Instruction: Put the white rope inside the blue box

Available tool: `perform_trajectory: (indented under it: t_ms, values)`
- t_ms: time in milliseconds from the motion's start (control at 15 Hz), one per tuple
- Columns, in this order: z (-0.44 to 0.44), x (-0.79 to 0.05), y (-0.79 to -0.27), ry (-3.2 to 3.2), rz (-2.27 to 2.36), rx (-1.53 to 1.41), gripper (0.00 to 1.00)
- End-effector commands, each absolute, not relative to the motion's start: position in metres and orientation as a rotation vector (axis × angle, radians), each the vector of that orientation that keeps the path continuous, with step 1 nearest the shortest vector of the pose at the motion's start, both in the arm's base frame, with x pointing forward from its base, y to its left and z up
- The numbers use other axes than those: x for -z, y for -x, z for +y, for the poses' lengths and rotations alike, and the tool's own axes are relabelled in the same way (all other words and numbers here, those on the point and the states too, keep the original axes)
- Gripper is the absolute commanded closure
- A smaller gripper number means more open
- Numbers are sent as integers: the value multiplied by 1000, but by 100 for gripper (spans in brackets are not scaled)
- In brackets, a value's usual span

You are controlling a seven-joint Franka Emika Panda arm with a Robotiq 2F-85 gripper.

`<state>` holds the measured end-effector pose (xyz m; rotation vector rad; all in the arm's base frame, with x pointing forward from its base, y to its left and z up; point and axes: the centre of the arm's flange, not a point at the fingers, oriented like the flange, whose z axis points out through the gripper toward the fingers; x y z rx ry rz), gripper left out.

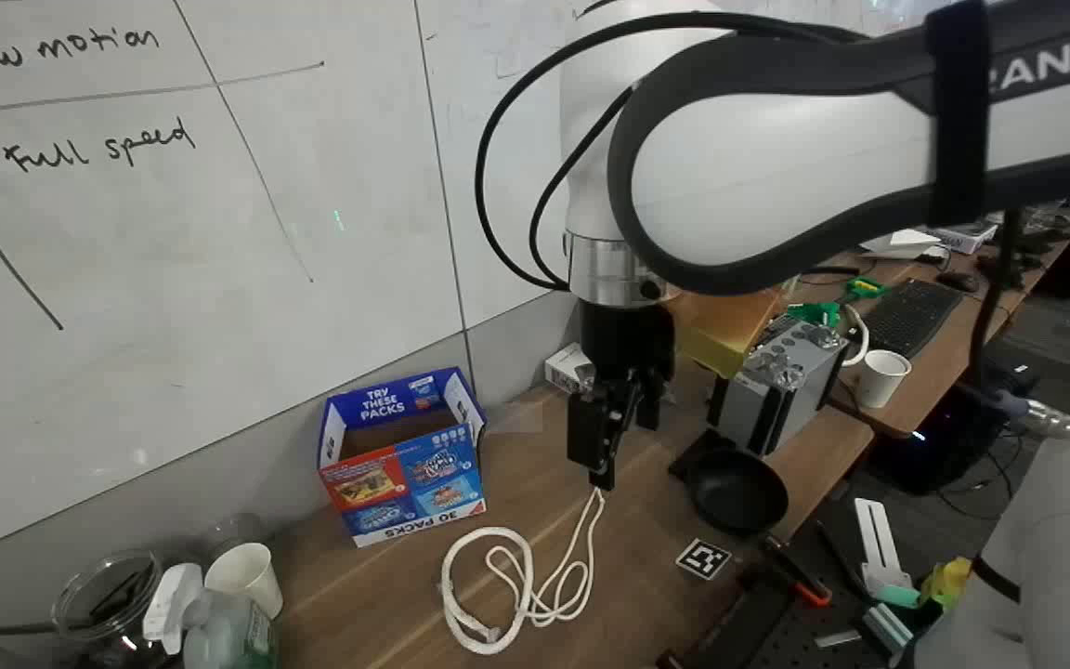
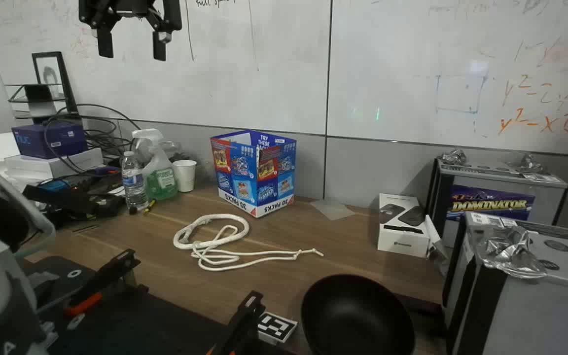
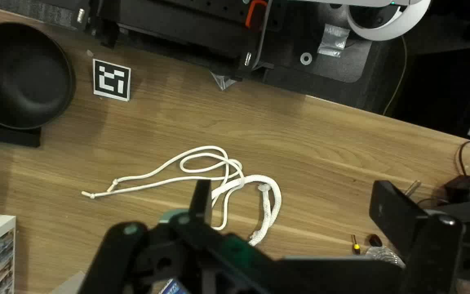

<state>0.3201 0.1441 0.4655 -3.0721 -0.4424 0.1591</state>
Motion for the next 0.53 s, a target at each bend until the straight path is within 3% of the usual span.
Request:
perform_trajectory:
  t_ms: [0,467]
  values:
    - [144,-467,-320,3072,-443,-154,0]
    - [138,-443,-326,3120,-365,-124,0]
